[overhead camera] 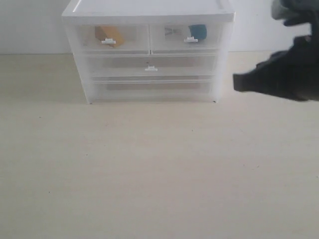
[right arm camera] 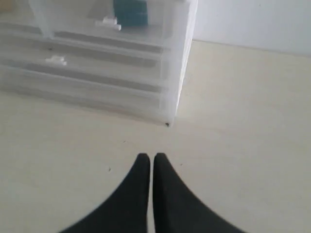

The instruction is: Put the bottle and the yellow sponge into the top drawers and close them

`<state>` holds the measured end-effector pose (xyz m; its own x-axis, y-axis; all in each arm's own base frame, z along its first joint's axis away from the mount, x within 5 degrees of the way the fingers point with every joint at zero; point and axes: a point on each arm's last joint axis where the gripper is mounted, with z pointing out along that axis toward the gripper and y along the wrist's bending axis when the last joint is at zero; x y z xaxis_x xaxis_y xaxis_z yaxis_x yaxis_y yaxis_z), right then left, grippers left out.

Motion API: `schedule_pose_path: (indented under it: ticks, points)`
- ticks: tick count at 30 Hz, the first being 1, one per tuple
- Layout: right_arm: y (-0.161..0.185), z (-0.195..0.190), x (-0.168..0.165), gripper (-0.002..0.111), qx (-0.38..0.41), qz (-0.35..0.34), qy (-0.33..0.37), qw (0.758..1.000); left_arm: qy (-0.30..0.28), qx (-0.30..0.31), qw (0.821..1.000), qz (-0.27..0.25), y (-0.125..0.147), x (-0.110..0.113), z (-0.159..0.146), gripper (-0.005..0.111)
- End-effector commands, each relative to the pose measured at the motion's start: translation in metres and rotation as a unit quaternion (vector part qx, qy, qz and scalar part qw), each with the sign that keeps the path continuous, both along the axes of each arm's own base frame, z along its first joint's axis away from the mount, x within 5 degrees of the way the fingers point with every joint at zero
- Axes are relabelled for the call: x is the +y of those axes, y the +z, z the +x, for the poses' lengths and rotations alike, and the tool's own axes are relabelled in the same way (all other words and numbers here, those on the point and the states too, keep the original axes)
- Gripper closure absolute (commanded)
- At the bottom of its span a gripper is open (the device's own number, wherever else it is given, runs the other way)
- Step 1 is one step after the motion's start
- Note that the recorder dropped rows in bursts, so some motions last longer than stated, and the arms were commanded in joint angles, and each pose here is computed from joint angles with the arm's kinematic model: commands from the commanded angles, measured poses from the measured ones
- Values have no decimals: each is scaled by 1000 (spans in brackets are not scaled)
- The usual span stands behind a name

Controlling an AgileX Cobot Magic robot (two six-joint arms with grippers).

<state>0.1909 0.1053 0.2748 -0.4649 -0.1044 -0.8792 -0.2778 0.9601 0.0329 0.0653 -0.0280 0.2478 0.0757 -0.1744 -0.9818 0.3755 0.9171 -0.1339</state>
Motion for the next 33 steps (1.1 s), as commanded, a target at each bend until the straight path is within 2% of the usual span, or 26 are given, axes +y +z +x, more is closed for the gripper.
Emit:
schedule_pose_path:
  ticks: [1,6,13,16,30,33]
  points:
    - [-15,-47,-20,106,-25,52,56,997,3,-2,1000,-3,0,1,-1,103]
    - [-34,-85,-33,106,-62,78,124,987,3,-2,1000,-3,0,1,-1,103]
    - [-66,-113,-49,106,-101,102,143,979,3,-2,1000,-3,0,1,-1,103]
    - [-82,-120,-54,106,-112,71,157,979,3,-2,1000,-3,0,1,-1,103]
    - [-83,-123,-57,106,-114,71,155,979,3,-2,1000,-3,0,1,-1,103]
    - [-77,-124,-66,106,-152,81,111,979,3,-2,1000,-3,0,1,-1,103]
